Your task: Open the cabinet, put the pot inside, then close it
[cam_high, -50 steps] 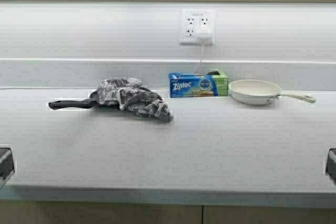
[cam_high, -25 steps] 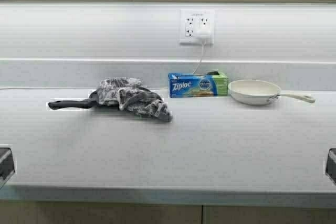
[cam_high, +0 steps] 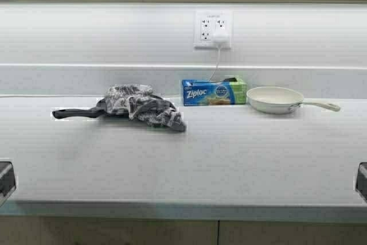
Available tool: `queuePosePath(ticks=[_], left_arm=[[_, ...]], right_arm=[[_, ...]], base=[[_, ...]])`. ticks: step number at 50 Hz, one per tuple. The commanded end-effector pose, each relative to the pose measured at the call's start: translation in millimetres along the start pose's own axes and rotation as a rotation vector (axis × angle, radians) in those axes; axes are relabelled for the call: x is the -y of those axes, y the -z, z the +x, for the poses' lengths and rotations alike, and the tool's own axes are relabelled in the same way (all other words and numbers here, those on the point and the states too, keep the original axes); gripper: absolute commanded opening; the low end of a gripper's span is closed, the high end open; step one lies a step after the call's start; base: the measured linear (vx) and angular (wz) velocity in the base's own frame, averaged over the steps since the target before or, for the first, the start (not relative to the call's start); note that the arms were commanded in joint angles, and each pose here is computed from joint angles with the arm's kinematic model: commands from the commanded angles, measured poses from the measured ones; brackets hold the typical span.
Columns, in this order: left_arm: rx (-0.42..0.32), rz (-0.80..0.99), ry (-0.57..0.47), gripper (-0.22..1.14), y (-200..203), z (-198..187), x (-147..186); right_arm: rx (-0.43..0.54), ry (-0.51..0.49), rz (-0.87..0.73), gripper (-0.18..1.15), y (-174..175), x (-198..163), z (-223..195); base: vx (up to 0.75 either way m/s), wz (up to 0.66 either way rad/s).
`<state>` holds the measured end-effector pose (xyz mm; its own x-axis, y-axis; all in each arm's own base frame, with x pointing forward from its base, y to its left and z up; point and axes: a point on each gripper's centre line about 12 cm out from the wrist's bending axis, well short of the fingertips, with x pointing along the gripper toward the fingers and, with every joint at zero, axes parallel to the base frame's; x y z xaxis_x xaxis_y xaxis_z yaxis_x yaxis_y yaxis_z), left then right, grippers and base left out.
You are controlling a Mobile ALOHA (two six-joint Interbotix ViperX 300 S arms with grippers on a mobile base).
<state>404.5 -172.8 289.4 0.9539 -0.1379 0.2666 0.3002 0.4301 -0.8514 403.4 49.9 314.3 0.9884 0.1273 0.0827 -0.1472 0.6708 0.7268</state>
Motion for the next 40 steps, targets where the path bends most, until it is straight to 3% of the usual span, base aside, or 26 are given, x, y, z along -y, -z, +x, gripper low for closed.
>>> queuePosePath(ticks=[1, 3, 6, 19, 26, 40], left_arm=[[-0.049, 0.128, 0.006, 0.02, -6, -10, 20], [-0.080, 0.183, -0.010, 0.09, -5, -13, 21], [-0.129, 0.273, -0.027, 0.08, -6, -16, 26], [-0.285, 0.634, -0.053, 0.05, -16, -24, 38], [-0.337, 0.714, -0.072, 0.05, -21, -25, 35], [-0.390, 0.785, -0.116, 0.05, -32, -24, 19]], right_arm=[[-0.044, -0.047, -0.156, 0.00, -1, -22, -15], [-0.076, -0.041, -0.211, 0.06, 3, -24, -19], [-0.120, -0.023, -0.282, 0.11, 7, -25, -24], [-0.205, 0.034, -0.488, 0.08, 6, -26, -40], [-0.259, 0.068, -0.589, 0.08, 6, -24, -41], [-0.295, 0.103, -0.613, 0.08, 4, -24, -41]], base=[[-0.06, -0.02], [-0.07, -0.02], [-0.08, -0.03], [-0.14, -0.05], [-0.20, -0.07], [-0.19, -0.07]])
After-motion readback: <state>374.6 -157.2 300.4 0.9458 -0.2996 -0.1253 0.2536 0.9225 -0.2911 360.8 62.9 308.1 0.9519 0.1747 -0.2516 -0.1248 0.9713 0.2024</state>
